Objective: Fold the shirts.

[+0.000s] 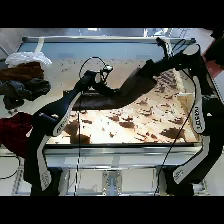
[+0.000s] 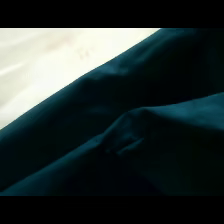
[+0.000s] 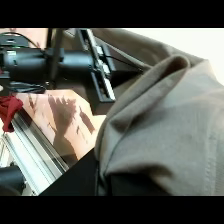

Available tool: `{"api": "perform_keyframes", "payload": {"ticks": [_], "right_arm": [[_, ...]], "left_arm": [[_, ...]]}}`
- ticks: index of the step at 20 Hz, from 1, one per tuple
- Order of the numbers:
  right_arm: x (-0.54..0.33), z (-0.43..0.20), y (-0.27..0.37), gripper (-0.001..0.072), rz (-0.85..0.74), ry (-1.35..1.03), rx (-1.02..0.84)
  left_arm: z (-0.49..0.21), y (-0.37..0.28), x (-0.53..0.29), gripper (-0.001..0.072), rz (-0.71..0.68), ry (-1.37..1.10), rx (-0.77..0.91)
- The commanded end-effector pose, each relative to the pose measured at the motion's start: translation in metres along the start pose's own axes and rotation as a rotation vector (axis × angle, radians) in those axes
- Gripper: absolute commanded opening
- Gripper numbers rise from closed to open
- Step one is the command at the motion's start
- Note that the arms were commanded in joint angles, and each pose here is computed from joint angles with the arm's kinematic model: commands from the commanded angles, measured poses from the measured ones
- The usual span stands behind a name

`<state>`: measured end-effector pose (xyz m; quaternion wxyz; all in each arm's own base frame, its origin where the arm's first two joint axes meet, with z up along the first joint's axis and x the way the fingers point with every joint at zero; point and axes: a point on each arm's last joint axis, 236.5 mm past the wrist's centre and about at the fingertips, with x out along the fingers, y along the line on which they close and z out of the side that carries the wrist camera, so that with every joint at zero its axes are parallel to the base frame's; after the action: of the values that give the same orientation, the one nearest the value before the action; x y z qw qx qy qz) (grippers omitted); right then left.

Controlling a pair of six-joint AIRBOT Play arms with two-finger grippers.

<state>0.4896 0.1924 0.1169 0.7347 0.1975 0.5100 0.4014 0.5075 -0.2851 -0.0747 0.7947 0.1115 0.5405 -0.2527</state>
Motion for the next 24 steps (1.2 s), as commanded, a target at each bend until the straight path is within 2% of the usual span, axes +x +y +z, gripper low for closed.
{"api": "perform_keyframes", "payload": {"ticks": [1, 5, 8, 12, 13, 14, 15, 17, 19, 22, 24], "right_arm": [[0.025, 0.020, 0.046, 0.0014, 0.017, -0.058, -0.042], [0.091, 0.027, 0.095, 0.0014, 0.057, -0.104, -0.105], [0.161, 0.030, 0.139, 0.0013, 0.112, -0.177, -0.127], [0.243, 0.018, 0.201, 0.0032, 0.164, -0.301, -0.159], [0.250, 0.023, 0.216, 0.0273, 0.172, -0.372, -0.157], [0.250, 0.032, 0.232, 0.0659, 0.185, -0.454, -0.151], [0.242, 0.043, 0.246, 0.0696, 0.201, -0.527, -0.137], [0.223, 0.058, 0.256, 0.0696, 0.189, -0.614, -0.178], [0.208, 0.066, 0.233, 0.0695, 0.123, -0.580, -0.264], [0.186, 0.061, 0.137, 0.0695, -0.051, -0.368, -0.320], [0.158, 0.062, 0.059, 0.0695, -0.174, -0.291, -0.222]], "left_arm": [[0.012, 0.036, -0.050, 0.0013, 0.048, -0.045, -0.031], [0.032, 0.131, -0.184, 0.0013, 0.183, -0.250, -0.160], [0.019, 0.189, -0.271, 0.0013, 0.278, -0.362, -0.258], [-0.024, 0.232, -0.310, 0.0013, 0.334, -0.331, -0.365], [-0.032, 0.238, -0.309, 0.0013, 0.336, -0.309, -0.384], [-0.038, 0.242, -0.307, 0.0013, 0.338, -0.296, -0.396], [-0.043, 0.245, -0.302, 0.0013, 0.336, -0.283, -0.405], [-0.050, 0.245, -0.291, 0.0013, 0.327, -0.253, -0.413], [-0.057, 0.243, -0.279, 0.0013, 0.316, -0.224, -0.418], [-0.063, 0.242, -0.272, 0.0013, 0.309, -0.202, -0.423], [-0.063, 0.242, -0.272, 0.0013, 0.309, -0.203, -0.423]]}}
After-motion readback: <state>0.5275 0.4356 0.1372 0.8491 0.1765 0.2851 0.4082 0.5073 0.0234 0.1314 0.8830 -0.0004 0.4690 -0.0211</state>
